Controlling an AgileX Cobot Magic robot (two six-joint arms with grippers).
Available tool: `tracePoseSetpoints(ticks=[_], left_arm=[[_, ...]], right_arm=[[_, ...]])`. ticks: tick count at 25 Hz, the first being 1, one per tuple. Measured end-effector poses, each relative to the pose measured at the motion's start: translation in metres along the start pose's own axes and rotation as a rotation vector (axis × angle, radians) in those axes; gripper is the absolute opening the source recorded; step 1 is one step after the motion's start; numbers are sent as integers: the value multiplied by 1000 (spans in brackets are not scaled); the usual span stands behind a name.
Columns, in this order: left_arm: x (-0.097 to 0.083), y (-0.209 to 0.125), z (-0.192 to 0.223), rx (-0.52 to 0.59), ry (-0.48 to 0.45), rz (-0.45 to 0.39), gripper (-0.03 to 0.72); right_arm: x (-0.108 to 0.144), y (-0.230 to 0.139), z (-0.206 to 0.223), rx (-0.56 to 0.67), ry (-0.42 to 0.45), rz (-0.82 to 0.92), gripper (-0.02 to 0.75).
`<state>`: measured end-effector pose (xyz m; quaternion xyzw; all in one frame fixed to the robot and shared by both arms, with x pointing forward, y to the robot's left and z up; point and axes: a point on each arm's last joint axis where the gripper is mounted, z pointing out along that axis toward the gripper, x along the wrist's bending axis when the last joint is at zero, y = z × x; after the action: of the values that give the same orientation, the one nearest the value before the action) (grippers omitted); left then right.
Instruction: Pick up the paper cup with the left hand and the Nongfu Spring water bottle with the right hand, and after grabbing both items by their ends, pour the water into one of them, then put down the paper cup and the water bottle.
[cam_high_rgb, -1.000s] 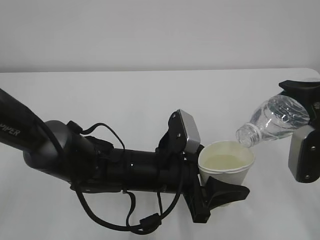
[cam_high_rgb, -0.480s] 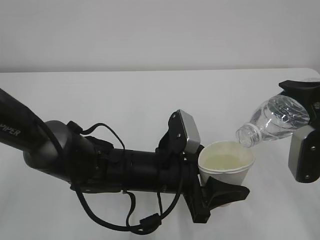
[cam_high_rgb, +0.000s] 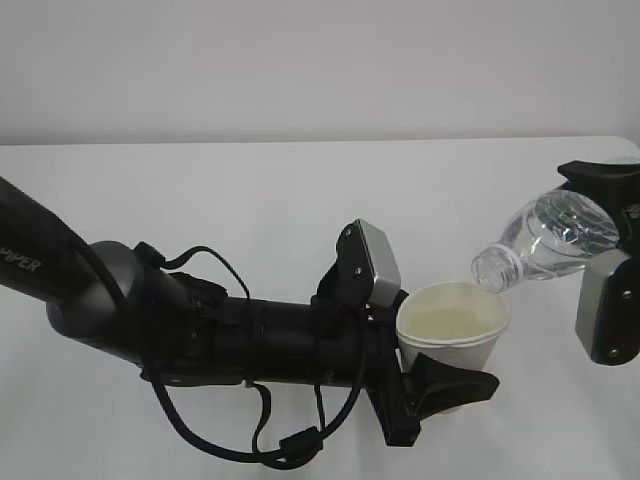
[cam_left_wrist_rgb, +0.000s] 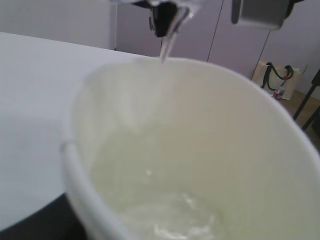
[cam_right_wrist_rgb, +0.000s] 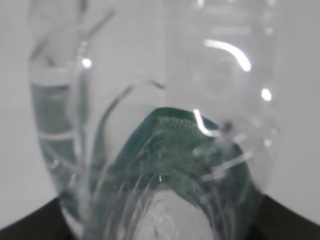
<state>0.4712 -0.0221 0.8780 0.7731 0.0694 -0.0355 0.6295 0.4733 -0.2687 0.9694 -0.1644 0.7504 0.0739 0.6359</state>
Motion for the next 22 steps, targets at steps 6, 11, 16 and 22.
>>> tracePoseSetpoints(ticks=[6, 11, 16, 22], left_arm=[[0, 0, 0, 0, 0, 0, 439], [4, 1, -2, -9, 21, -11, 438], [5, 4, -3, -47, 23, -21, 438], [3, 8, -3, -90, 1, -20, 438]], right_arm=[[0, 0, 0, 0, 0, 41, 427], [0, 0, 0, 0, 0, 102, 427], [0, 0, 0, -4, 1, 185, 427], [0, 1, 0, -8, 2, 299, 427]])
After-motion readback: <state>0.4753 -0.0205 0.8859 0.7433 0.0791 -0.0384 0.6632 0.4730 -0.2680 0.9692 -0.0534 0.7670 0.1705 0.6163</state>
